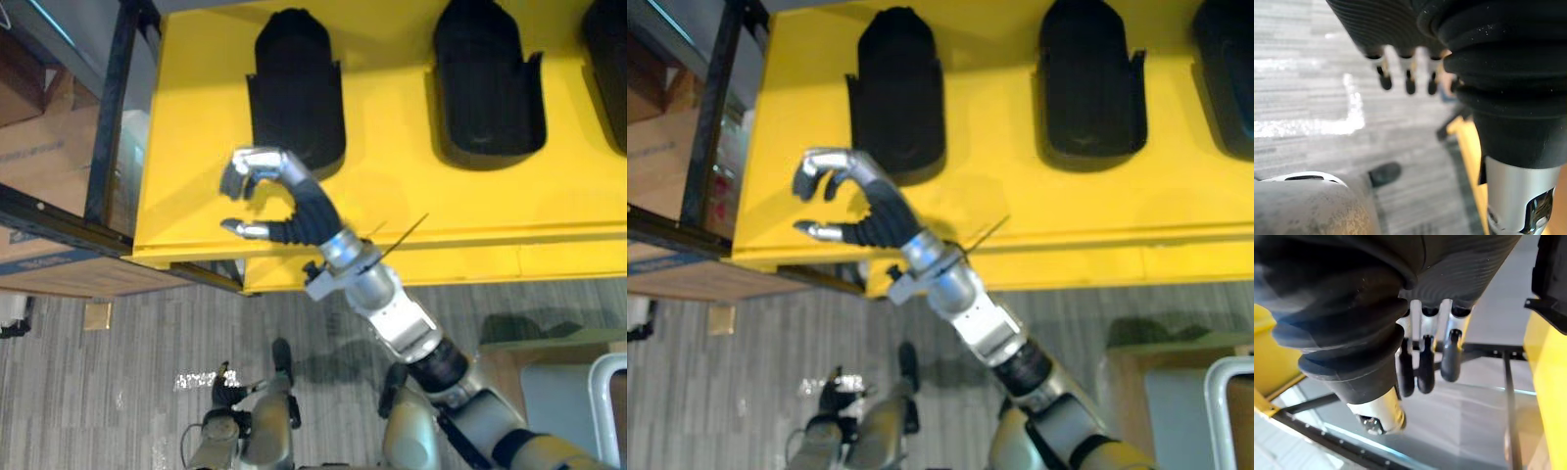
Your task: Walk over and take plastic housings, then place them on the shelf
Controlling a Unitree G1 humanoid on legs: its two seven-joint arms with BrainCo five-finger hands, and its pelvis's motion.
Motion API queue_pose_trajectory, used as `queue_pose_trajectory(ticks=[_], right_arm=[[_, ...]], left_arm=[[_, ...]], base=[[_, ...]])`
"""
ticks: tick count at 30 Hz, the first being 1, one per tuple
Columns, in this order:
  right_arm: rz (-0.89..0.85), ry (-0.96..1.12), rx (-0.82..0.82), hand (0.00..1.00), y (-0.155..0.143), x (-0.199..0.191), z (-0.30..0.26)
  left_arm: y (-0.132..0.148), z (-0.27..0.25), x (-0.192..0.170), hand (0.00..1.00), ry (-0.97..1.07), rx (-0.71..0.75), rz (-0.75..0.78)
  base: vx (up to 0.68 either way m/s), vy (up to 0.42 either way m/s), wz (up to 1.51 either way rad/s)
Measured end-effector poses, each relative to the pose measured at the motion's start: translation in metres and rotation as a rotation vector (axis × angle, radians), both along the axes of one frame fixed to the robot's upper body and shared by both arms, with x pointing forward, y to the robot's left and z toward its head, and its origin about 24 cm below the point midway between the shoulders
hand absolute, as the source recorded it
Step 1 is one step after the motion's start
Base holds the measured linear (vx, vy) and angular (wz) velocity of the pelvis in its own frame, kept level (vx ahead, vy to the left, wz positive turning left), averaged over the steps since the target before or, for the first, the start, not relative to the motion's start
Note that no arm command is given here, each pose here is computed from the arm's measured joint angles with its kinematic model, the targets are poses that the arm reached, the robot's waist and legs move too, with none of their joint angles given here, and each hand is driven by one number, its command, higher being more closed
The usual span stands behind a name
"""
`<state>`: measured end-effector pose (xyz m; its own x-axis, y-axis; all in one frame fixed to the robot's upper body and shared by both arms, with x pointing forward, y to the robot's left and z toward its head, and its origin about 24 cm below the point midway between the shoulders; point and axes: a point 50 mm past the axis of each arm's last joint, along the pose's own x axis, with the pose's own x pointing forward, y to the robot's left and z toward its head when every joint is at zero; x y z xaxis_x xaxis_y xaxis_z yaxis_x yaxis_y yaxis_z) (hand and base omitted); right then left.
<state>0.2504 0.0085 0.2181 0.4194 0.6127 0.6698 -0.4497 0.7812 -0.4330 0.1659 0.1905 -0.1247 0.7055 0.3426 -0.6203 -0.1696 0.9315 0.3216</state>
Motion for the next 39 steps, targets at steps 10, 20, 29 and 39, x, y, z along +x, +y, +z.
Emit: queue_pose_trajectory(ticks=[10,20,29,39], right_arm=[[-0.007,0.091,-0.049,1.0,0.0,0.003,-0.025],[-0.08,0.166,-0.073,1.0,-0.008,0.007,-0.048],[-0.242,0.22,-0.01,1.0,-0.023,0.022,-0.055],[-0.338,0.241,0.038,1.0,-0.031,0.042,-0.051]], left_arm=[[0.0,0.001,0.002,0.0,-0.008,-0.004,0.002],[-0.003,0.001,0.003,0.0,-0.007,-0.005,-0.012],[-0.006,0.001,0.004,0.0,-0.009,-0.004,-0.029],[-0.006,0.002,0.005,0.0,-0.013,-0.002,-0.025]], base=[[-0.01,-0.016,0.0],[0.0,-0.003,-0.01],[0.0,0.0,-0.01],[0.0,0.0,0.01]])
